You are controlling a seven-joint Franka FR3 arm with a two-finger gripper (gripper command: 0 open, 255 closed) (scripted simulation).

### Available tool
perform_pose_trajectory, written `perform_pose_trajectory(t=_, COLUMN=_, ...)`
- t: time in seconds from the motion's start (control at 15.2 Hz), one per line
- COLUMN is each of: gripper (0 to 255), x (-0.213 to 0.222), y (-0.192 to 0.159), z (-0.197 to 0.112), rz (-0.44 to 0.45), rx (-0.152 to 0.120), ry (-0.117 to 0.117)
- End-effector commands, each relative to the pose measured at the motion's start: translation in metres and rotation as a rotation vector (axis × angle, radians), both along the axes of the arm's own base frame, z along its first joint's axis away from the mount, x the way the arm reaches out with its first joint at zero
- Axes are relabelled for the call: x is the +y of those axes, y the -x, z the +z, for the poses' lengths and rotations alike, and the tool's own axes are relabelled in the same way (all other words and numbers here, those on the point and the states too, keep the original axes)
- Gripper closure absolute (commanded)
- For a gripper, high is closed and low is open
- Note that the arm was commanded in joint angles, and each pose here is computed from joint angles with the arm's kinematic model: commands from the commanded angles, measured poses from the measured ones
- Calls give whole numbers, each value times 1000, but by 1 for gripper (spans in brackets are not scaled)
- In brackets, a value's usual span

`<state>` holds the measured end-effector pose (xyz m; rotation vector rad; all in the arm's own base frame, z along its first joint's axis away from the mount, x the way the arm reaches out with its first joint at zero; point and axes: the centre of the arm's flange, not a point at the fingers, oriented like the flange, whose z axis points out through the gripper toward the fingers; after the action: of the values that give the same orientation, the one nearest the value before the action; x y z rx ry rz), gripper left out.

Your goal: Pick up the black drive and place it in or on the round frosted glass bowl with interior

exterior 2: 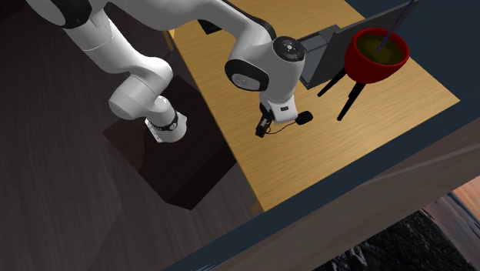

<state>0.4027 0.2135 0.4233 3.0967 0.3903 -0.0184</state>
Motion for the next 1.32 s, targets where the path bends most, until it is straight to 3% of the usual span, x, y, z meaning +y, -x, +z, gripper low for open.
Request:
perform_pose_trajectory(t=0.0, gripper=0, x=-1, y=0, z=-11, rz=0, rx=-1, ry=0)
perform_pose_trajectory(t=0.59, gripper=0, x=-1, y=0, z=-19, rz=0, rx=0, ry=0)
perform_pose_trajectory(t=0.66, gripper=255, x=-1, y=0, z=-19, rz=0, rx=0, ry=0)
perform_pose_trajectory(t=1.25, gripper=255, x=-1, y=0, z=-19, rz=0, rx=-1, ry=0)
